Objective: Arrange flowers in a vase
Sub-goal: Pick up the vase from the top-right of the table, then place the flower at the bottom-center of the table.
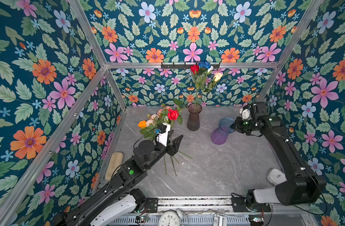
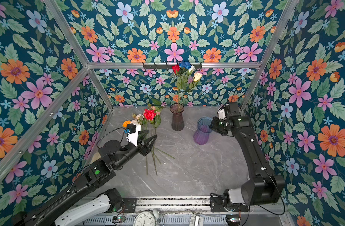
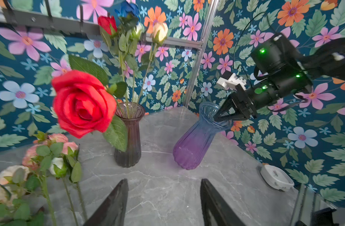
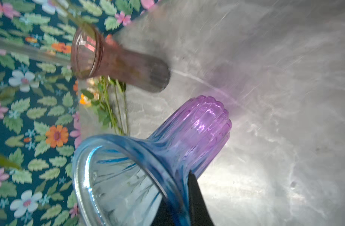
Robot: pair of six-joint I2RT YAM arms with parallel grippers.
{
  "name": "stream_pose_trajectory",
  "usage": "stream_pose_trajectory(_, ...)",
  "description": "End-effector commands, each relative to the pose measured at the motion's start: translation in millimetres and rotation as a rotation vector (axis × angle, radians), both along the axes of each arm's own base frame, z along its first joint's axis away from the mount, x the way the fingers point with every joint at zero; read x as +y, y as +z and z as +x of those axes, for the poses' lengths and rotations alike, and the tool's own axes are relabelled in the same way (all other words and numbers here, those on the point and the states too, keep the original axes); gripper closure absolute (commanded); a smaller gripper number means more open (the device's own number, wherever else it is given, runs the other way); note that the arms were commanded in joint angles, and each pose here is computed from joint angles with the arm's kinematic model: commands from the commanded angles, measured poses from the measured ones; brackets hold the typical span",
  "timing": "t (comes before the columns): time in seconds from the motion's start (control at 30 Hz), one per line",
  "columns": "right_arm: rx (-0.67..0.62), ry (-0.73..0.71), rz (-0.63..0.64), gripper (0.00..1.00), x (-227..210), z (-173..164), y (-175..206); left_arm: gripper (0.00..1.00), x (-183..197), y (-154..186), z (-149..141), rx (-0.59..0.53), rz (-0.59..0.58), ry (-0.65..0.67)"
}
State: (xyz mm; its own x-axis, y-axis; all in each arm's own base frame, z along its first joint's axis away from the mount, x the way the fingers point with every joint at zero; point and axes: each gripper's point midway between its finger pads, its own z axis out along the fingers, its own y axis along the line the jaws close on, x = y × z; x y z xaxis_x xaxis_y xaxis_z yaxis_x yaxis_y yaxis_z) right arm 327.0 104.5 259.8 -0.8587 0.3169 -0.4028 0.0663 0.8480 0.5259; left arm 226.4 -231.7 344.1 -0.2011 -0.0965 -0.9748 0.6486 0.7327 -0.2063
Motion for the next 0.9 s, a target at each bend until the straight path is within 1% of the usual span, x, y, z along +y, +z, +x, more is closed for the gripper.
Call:
stream_pose_trajectory(0.0, -0.013, 0.076, 0.036, 1.00, 30.9, -35.3, 2.2, 0.38, -10.4, -2.6, 1.0, 0.046, -0.080, -0.029)
stream_pose_trajectory(0.13, 0.008, 0.160, 0.028, 1.00, 53.8, -79.6, -8.8, 0.37, -6.5, -37.4, 11.6, 0.146, -0.087, 0.042)
stream_pose_trajectory(0.23, 0.027, 0.193, 0.026, 1.00, 56.4, -99.9, -16.0, 0.36, -4.2, -68.7, 19.7, 0.241, -0.077, 0.086)
stream_pose_trajectory(0.33, 0.047, 0.198, 0.029, 1.00, 53.2, -111.3, -23.4, 0.35, -1.3, -92.4, 22.5, 0.310, -0.070, 0.122)
stream_pose_trajectory(0.53, 0.084, 0.219, 0.010, 1.00, 49.7, -122.4, -36.5, 0.31, 18.1, -107.1, 23.7, 0.326, -0.092, 0.208)
stream_pose_trajectory(0.7, 0.113, 0.223, 0.024, 1.00, 52.2, -124.9, -48.6, 0.30, 21.2, -116.5, 22.7, 0.349, -0.075, 0.214)
stream_pose_trajectory(0.8, 0.106, 0.217, 0.018, 1.00, 50.8, -124.9, -49.1, 0.30, 23.4, -122.3, 21.2, 0.359, -0.062, 0.217)
stream_pose_trajectory(0.87, 0.100, 0.210, 0.010, 0.91, 48.8, -124.5, -48.3, 0.30, 25.0, -124.0, 20.5, 0.359, -0.065, 0.219)
